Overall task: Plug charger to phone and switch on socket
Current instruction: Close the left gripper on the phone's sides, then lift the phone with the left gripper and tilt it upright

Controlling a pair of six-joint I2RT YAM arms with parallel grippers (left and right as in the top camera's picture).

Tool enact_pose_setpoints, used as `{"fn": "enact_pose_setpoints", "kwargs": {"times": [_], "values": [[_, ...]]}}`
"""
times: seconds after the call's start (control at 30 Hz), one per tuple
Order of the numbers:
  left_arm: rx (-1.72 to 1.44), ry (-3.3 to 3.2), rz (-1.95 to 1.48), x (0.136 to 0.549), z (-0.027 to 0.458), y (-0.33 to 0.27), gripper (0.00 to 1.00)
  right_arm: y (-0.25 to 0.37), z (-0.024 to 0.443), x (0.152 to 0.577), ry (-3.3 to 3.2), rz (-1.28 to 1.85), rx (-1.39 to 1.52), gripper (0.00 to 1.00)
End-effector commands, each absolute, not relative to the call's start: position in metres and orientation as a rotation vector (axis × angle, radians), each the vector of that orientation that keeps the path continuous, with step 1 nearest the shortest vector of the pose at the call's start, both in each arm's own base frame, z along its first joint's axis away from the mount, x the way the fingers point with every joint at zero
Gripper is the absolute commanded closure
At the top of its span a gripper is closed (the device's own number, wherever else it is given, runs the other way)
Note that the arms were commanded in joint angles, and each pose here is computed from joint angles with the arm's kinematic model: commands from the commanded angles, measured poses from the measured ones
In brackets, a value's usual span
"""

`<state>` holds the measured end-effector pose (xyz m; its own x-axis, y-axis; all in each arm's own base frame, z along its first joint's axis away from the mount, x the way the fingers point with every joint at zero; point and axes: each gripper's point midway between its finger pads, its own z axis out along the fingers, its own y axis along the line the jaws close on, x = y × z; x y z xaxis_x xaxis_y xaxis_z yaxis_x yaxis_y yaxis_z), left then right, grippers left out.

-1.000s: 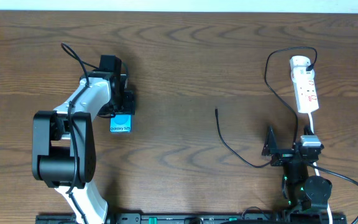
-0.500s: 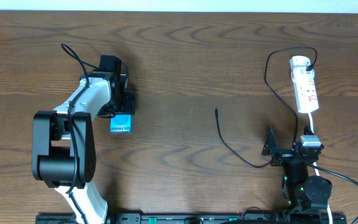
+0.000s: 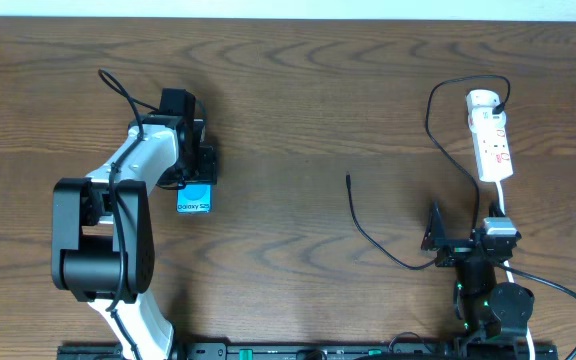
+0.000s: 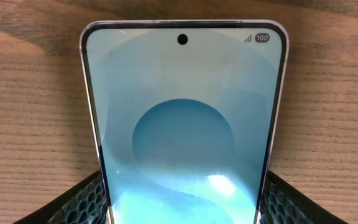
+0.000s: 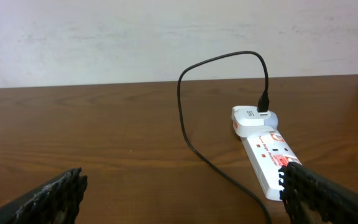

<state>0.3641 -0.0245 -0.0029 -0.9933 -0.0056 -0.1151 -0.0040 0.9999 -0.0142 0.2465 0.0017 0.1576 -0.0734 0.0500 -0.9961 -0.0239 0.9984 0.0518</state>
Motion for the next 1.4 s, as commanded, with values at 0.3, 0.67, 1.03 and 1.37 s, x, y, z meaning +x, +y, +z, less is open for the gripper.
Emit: {"fn": "enact_pose_setpoints", "kwargs": {"times": [0.3, 0.67, 1.03, 1.37], "values": [[-0.013, 3.016, -0.021, 0.367, 0.007, -0.024, 0.93, 0.004, 0.157, 0.246, 1.643, 0.064, 0.005, 0.01], [-0.031, 2.934, -0.042, 0.372, 0.040, -0.026, 0.93, 0.004, 0.157, 0.246, 1.643, 0.064, 0.006, 0.01], [-0.132, 2.802, -0.288, 0.376, 0.092, -0.051, 0.92, 0.004, 0.157, 0.246, 1.643, 0.064, 0.006, 0.01], [-0.333, 2.597, -0.717, 0.374, 0.168, -0.093, 0.92, 0.004, 0.157, 0.246, 1.643, 0.064, 0.005, 0.01]]}}
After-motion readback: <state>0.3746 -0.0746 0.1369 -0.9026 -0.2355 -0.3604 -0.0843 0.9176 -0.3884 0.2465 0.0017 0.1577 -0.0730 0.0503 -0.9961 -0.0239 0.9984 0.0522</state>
